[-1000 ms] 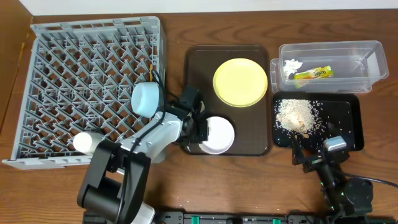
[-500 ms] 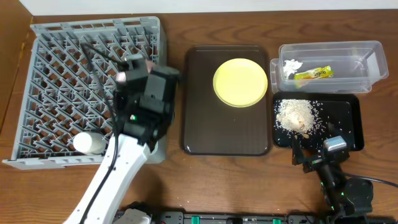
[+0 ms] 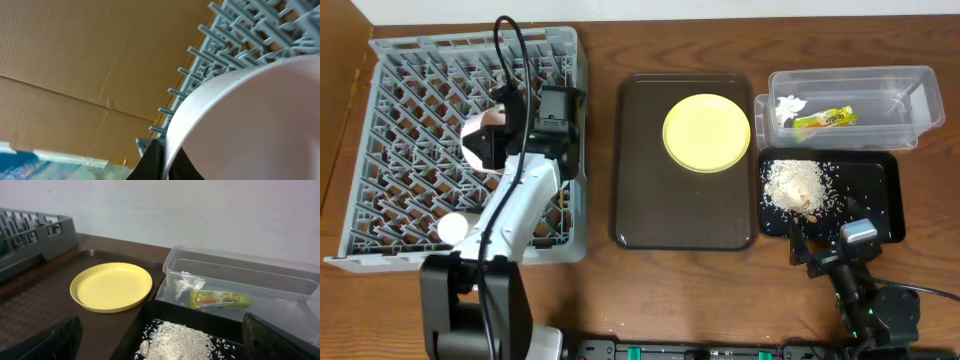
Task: Sort waste into correct bins and load items into the dishwasher
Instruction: 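Carry the white bowl into the dish rack and release it, then reach the left gripper to the yellow plate and grasp its edge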
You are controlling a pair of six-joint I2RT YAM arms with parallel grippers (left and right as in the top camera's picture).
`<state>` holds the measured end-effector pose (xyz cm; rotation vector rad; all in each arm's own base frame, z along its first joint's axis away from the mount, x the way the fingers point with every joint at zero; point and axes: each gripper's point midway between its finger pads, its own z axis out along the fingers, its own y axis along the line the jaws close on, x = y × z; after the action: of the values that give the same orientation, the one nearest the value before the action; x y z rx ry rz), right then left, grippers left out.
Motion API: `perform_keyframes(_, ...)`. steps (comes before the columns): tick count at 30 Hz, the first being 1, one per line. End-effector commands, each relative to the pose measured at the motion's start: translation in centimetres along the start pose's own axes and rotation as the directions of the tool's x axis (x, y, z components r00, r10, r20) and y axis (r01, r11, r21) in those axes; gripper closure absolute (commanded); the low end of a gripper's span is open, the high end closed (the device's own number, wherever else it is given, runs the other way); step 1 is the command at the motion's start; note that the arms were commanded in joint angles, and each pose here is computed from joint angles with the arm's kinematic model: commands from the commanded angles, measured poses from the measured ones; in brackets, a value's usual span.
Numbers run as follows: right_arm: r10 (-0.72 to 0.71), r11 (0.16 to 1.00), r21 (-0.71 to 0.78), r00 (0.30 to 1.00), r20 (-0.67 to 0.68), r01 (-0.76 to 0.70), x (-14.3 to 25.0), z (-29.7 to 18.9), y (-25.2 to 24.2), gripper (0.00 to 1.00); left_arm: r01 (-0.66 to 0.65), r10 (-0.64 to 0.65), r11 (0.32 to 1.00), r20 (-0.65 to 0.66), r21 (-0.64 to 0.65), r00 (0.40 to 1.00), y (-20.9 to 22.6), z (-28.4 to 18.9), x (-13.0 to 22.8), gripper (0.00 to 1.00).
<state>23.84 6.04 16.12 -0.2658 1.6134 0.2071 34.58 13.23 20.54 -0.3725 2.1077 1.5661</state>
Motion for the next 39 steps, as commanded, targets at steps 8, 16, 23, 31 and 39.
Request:
perform_keyframes(8, -0.007, 1.0, 0.021, 1.0, 0.0, 0.007, 0.1, 0.0, -0.5, 0.01, -0.065, 0.064, 0.998, -0.043, -0.023, 0.997, -2.1, 1.6, 1.2, 0.93)
perform_keyframes(16, -0.007, 1.0, 0.021, 1.0, 0.0, 0.007, 0.1, 0.0, -0.5, 0.01, -0.133, 0.133, 0.991, -0.027, -0.006, 0.991, -4.2, 0.9, 1.7, 0.92)
perform_keyframes(23, -0.007, 1.0, 0.021, 1.0, 0.0, 0.007, 0.1, 0.0, -0.5, 0.01, -0.223, 0.222, 0.965, 0.027, 0.137, 0.975, -7.3, -2.0, 2.1, 0.76)
perform_keyframes(31, -0.007, 1.0, 0.021, 1.0, 0.0, 0.007, 0.1, 0.0, -0.5, 0.01, -0.109, 0.134, 0.848, -0.01, 0.519, 0.991, -8.3, -8.3, 3.7, 0.41)
perform_keyframes(39, -0.007, 1.0, 0.021, 1.0, 0.0, 0.007, 0.1, 0.0, -0.5, 0.01, 0.1, 0.041, 0.147, -0.107, 0.984, 0.993, -7.4, -21.9, 4.1, 0.38)
